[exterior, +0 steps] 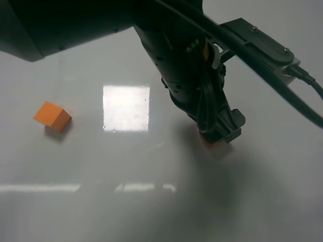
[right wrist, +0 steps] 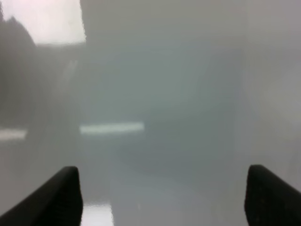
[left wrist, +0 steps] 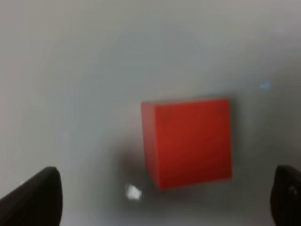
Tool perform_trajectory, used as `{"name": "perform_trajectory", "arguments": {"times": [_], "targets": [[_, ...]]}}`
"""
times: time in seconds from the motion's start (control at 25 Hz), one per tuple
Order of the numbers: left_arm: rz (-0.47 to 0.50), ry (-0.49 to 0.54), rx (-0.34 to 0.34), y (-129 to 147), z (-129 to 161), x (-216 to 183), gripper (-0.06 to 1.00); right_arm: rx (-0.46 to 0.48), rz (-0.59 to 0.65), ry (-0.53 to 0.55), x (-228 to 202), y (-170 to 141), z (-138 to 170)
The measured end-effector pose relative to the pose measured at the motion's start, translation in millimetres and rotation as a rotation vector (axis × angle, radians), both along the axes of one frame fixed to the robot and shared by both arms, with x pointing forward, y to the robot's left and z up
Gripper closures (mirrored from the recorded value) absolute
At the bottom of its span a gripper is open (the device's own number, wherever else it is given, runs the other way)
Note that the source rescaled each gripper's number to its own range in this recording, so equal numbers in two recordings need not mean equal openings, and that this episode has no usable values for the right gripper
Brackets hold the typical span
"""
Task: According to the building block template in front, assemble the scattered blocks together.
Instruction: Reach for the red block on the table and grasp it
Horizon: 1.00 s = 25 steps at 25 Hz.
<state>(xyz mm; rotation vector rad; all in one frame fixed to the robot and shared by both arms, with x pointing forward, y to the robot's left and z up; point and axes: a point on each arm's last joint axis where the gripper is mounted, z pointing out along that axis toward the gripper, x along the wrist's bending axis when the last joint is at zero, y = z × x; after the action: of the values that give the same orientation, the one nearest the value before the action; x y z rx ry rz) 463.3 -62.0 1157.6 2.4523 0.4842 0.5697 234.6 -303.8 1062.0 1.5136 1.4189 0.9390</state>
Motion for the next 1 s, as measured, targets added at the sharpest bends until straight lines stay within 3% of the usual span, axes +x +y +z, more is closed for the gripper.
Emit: {"name": "perform_trajectory", "arguments": {"times": [0.44, 0.64, 0.8, 0.88, 1.0], "targets": [[-0.021, -0.026, 0.004, -24, -30, 13, -0.06, 0.0, 0.0, 0.0, 0, 0, 0], [-0.026, -0.028, 0.012, -30, -40, 16, 0.08, 0.0, 0.0, 0.0, 0, 0, 0], [-0.025, -0.032, 0.021, -31, -43, 17, 0.33, 0.0, 0.0, 0.0, 0, 0, 0], [-0.021, -0.042, 0.037, -30, -43, 18, 0.54, 0.0, 0.0, 0.0, 0, 0, 0], [-0.015, -0.048, 0.058, -28, -43, 19, 0.94, 0.0, 0.0, 0.0, 0, 0, 0]]}}
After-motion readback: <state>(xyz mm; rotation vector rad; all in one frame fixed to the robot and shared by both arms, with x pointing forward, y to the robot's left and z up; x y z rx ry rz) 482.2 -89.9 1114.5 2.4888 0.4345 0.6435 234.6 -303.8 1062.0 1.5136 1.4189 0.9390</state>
